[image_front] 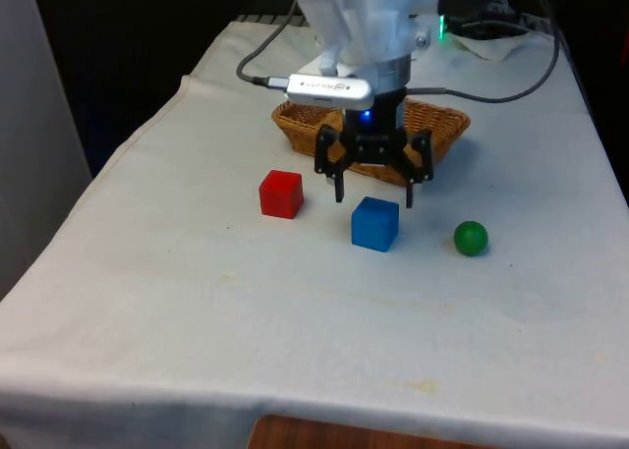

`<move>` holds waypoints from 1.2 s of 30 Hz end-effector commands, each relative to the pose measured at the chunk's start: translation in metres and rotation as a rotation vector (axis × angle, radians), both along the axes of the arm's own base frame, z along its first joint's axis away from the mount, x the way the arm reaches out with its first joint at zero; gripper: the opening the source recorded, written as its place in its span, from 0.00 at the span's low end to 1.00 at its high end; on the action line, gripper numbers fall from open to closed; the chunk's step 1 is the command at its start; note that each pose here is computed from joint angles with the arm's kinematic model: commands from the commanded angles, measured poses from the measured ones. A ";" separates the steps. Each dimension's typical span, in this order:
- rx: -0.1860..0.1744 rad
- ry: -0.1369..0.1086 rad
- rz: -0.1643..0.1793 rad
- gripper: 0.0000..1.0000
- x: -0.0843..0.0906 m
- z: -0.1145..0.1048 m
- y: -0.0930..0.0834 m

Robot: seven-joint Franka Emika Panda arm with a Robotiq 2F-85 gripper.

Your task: Place all non-red objects into the basket.

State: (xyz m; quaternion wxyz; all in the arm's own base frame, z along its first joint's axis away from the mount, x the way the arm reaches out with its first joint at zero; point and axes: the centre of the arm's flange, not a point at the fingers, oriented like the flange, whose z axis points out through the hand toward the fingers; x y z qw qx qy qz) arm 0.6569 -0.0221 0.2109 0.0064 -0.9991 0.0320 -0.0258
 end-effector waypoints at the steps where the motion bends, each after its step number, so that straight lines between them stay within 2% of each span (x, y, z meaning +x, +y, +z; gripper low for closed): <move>1: -0.001 0.002 -0.001 1.00 0.000 -0.002 -0.002; 2: 0.009 -0.002 0.001 1.00 0.001 -0.003 -0.004; 10: -0.002 0.009 -0.002 1.00 0.001 -0.009 -0.009; 20: -0.002 0.016 0.003 1.00 0.002 -0.016 -0.004; 31: 0.004 0.021 -0.001 1.00 0.012 -0.036 0.000; 36: -0.001 0.022 0.001 1.00 0.013 -0.036 0.000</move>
